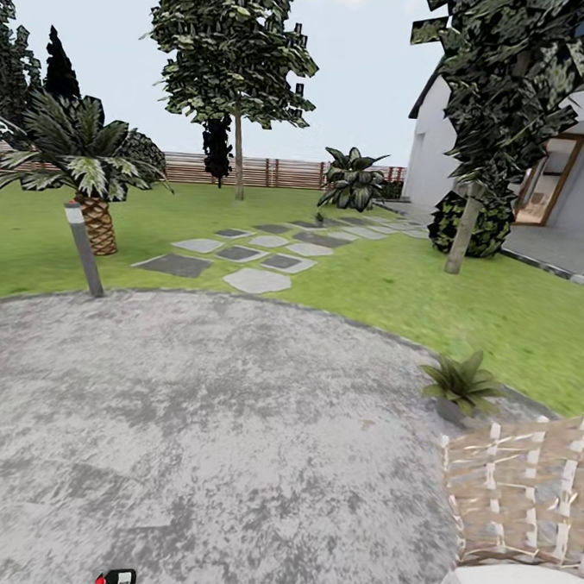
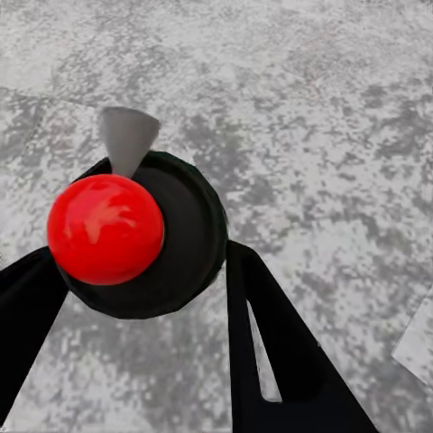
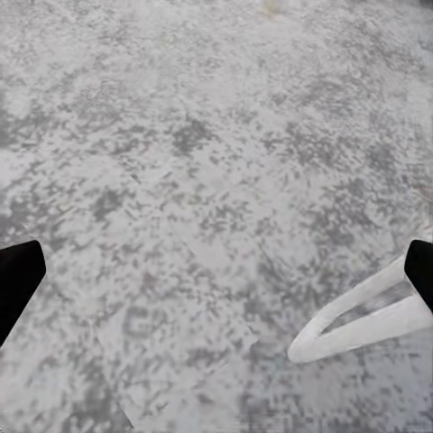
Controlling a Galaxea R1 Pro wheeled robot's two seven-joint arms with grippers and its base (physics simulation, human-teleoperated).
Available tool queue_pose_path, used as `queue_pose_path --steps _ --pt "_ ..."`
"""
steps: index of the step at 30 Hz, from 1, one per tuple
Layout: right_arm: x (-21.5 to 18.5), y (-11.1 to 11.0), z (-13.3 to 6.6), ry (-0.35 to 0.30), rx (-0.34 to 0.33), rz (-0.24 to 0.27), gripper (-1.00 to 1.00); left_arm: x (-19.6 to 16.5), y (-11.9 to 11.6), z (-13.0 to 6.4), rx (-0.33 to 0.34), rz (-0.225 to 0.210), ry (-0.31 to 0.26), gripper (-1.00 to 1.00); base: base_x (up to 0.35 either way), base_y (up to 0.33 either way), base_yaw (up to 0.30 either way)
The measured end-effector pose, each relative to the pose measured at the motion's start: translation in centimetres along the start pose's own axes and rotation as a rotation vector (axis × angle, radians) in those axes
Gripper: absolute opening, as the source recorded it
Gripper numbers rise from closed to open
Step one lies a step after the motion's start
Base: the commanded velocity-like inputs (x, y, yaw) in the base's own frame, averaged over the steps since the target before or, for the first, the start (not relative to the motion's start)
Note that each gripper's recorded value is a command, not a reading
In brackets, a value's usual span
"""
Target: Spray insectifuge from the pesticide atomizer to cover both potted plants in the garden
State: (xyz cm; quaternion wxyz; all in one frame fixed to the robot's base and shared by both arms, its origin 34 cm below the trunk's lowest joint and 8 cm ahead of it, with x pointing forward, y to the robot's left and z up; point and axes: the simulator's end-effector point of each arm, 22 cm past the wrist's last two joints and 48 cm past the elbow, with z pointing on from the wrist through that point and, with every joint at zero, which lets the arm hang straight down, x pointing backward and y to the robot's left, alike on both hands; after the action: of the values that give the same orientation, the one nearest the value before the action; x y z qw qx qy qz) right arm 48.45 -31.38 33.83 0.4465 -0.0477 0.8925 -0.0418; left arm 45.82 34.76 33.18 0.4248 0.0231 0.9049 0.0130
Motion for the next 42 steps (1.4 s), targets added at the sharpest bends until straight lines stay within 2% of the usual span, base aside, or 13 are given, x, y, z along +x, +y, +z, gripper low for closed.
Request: queue_pose_path --steps 42 --pt "0.0 -0.03 0.0 0.0 0.001 0.0 1.0 0.01 0.0 0.0 0.0 0.0 0.0 -1.0 0.339 0.112 0.0"
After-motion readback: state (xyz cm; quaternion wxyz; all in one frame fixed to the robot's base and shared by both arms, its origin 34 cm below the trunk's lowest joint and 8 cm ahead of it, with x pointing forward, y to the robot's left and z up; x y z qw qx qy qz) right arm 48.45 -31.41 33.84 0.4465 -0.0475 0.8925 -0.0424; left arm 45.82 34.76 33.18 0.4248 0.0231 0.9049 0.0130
